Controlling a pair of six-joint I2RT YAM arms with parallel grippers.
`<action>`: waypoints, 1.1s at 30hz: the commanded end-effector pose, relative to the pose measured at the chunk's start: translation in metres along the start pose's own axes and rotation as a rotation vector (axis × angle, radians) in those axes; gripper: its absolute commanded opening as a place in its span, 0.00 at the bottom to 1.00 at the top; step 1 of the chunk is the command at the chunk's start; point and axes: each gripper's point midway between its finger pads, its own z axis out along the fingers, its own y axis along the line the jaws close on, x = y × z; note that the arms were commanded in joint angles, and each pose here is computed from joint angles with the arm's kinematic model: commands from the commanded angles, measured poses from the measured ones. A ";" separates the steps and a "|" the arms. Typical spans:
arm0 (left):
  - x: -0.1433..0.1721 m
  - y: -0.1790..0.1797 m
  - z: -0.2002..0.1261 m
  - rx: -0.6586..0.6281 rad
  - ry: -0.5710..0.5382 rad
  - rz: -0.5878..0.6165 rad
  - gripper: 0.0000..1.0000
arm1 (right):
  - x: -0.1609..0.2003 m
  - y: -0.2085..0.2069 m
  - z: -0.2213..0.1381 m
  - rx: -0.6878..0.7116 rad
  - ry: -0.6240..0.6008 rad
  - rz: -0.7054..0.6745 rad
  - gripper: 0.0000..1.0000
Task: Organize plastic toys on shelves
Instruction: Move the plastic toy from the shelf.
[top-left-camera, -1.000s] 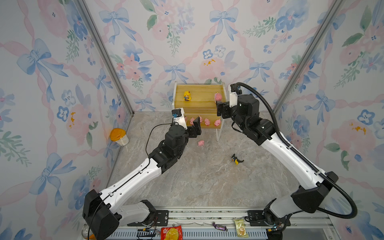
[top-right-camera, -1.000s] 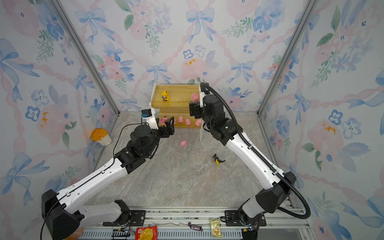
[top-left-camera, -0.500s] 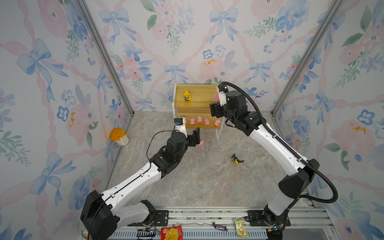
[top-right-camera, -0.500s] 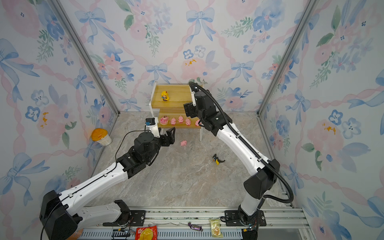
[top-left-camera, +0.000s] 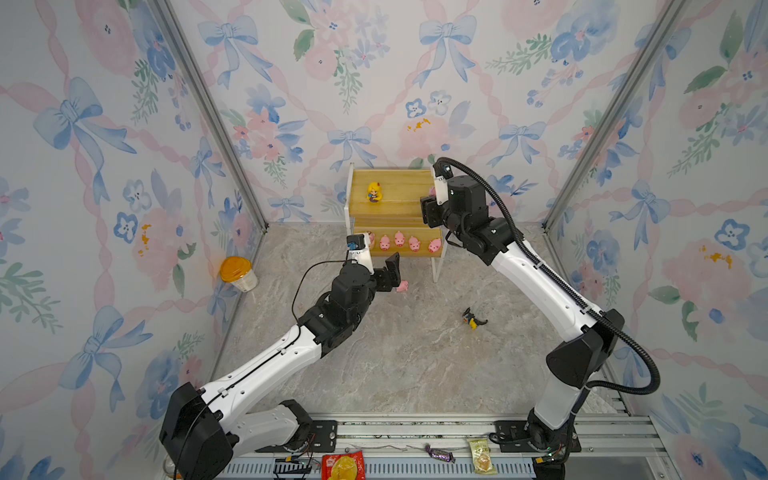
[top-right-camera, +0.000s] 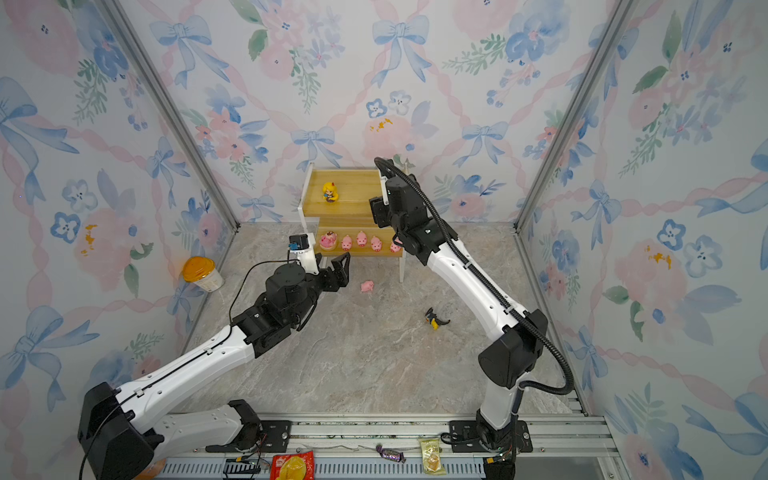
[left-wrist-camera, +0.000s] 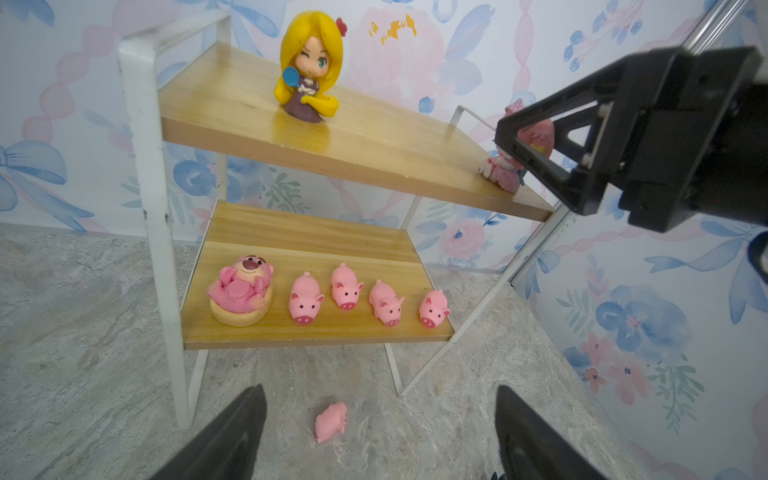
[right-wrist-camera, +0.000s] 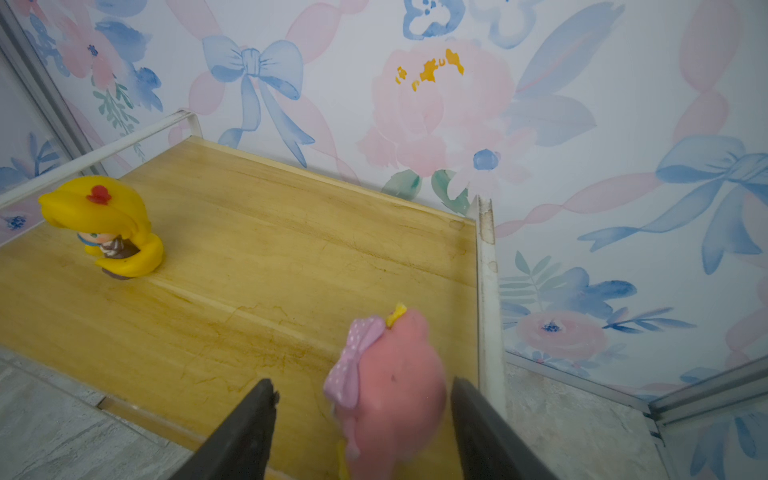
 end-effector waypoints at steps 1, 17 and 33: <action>-0.005 -0.001 -0.001 0.016 -0.018 -0.008 0.86 | -0.013 -0.010 0.005 0.019 -0.032 0.015 0.63; -0.011 -0.002 -0.004 0.027 -0.035 -0.020 0.86 | -0.013 -0.004 0.007 -0.193 -0.118 -0.060 0.40; -0.014 -0.003 -0.003 0.029 -0.047 -0.022 0.86 | -0.016 -0.035 0.009 -0.385 -0.334 -0.107 0.41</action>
